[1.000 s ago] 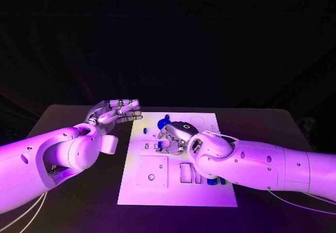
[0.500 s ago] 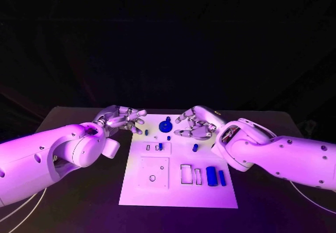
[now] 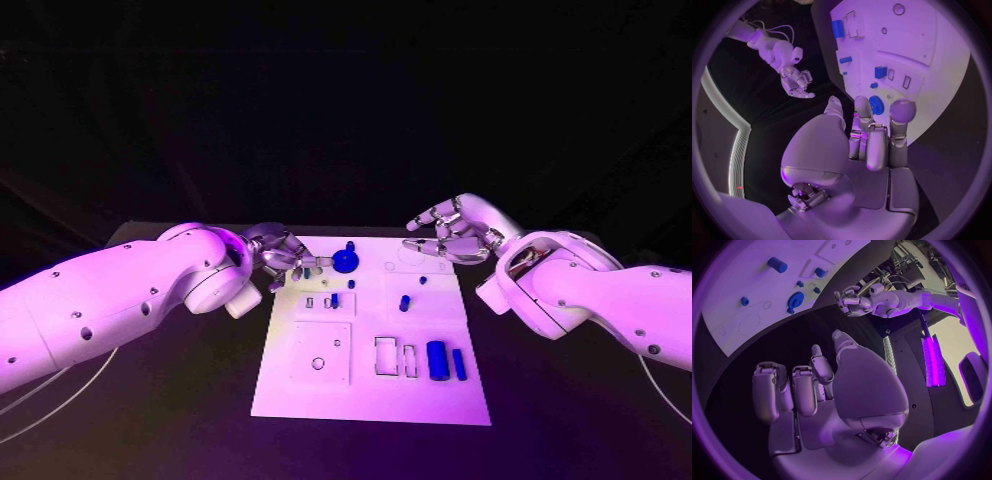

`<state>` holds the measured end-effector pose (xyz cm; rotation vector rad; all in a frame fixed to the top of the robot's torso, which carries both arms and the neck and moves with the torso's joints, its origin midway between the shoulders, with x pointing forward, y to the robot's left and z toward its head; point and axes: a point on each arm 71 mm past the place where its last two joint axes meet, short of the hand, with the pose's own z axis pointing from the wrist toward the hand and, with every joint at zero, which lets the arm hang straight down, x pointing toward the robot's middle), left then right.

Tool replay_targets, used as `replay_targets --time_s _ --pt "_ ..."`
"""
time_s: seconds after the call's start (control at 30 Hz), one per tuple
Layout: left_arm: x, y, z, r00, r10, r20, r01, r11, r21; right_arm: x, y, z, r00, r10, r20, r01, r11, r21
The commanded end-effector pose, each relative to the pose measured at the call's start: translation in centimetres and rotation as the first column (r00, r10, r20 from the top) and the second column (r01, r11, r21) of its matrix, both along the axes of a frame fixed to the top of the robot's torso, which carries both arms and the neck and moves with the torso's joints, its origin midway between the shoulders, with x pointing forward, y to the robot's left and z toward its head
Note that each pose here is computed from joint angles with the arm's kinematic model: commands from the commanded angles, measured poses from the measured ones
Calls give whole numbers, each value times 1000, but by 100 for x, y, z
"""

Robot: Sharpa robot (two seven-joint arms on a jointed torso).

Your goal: Assemble the parts on the task board

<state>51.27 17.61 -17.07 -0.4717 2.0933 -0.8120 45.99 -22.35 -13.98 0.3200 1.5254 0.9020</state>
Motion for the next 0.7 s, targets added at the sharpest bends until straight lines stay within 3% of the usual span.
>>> replay_targets --time_s 0.03,0.33,0.7 --pt "35 -15 -49 999 -39 -33 47 960 276 5 -20 -10 1000 2 -21 -1 1000 22" --pt "176 -262 -8 996 -52 -75 78 916 395 23 -55 -27 999 -13 -31 14 1000 14" --pt "245 -461 -37 992 -61 -111 104 892 440 40 -59 -44 999 -20 -36 20 1000 4"
